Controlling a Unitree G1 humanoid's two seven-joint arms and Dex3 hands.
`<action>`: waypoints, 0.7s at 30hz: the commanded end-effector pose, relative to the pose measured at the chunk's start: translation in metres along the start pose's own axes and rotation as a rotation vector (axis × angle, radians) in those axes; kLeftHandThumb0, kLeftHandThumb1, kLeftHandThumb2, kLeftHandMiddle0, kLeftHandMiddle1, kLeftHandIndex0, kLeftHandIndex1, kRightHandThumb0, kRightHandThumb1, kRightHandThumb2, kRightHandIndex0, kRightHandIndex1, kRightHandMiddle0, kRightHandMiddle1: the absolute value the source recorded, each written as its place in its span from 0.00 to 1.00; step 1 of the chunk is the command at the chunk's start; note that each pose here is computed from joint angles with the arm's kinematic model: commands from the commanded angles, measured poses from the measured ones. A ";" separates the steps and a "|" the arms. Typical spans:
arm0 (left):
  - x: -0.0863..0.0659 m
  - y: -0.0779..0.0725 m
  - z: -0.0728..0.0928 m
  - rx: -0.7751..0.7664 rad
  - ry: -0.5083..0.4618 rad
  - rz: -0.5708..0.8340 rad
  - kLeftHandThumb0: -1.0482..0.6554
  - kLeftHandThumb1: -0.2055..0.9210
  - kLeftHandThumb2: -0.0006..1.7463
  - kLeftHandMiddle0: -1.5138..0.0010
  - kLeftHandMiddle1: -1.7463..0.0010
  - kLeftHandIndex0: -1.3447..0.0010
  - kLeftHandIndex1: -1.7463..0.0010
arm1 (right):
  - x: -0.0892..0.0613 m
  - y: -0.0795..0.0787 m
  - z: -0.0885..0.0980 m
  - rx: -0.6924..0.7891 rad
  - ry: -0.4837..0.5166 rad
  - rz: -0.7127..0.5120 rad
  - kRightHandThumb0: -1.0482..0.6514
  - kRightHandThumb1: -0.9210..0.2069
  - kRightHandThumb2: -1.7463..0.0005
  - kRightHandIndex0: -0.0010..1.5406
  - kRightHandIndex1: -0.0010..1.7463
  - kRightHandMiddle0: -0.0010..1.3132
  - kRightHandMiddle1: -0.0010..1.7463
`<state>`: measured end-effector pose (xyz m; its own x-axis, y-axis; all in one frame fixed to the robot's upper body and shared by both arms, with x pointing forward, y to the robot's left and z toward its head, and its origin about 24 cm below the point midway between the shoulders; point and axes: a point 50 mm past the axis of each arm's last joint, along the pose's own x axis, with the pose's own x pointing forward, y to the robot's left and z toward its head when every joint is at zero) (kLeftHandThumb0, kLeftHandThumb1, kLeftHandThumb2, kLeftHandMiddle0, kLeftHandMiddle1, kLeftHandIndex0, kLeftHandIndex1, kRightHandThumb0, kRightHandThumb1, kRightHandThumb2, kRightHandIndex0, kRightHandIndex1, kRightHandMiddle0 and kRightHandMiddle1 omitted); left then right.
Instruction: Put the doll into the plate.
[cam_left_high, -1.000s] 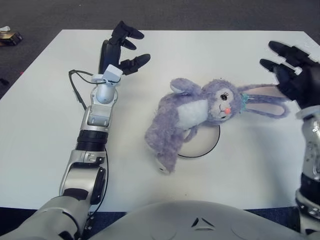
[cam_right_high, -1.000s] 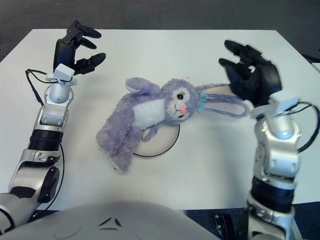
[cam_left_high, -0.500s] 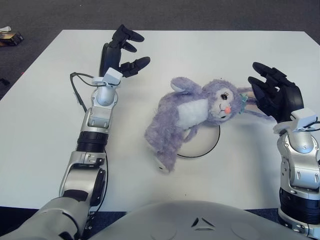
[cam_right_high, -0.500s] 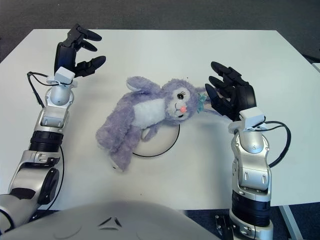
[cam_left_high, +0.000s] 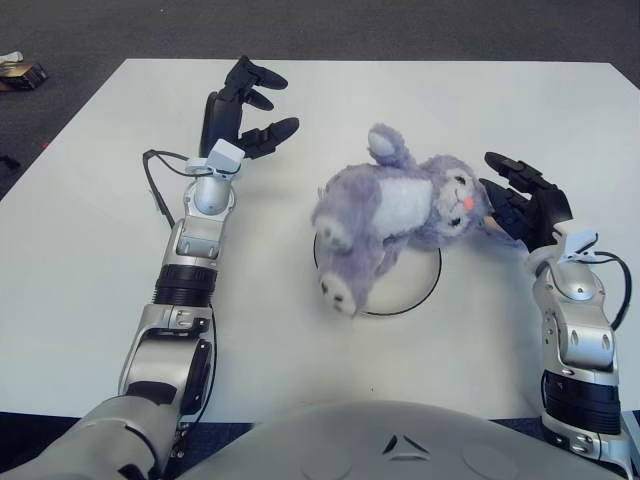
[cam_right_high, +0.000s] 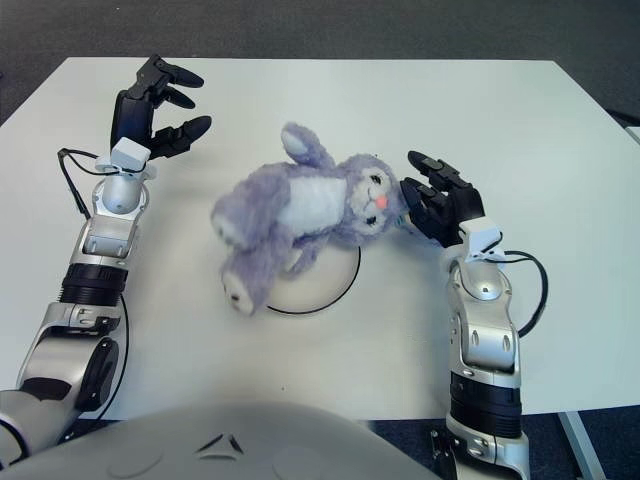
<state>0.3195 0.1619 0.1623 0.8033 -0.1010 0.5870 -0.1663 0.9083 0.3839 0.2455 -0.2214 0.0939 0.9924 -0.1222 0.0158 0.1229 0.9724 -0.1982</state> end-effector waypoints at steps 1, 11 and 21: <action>-0.004 0.000 -0.003 -0.004 0.014 -0.002 0.61 0.98 0.14 0.65 0.17 0.64 0.30 | 0.006 0.013 -0.003 0.026 0.028 0.023 0.34 0.00 0.78 0.45 0.01 0.46 0.06; -0.004 -0.001 -0.003 -0.011 0.017 -0.004 0.61 0.98 0.14 0.65 0.16 0.64 0.31 | 0.021 0.025 -0.001 0.058 0.038 0.036 0.33 0.00 0.75 0.45 0.01 0.43 0.06; -0.004 -0.002 -0.003 -0.017 0.017 -0.006 0.61 0.98 0.15 0.65 0.16 0.64 0.31 | 0.044 0.036 0.006 0.108 0.005 0.050 0.32 0.00 0.72 0.44 0.00 0.42 0.07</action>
<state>0.3194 0.1602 0.1612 0.8052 -0.0984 0.5848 -0.1578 0.9150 0.3712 0.2851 -0.1959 0.0912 0.9963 -0.0848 -0.0166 0.0820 0.9882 -0.1293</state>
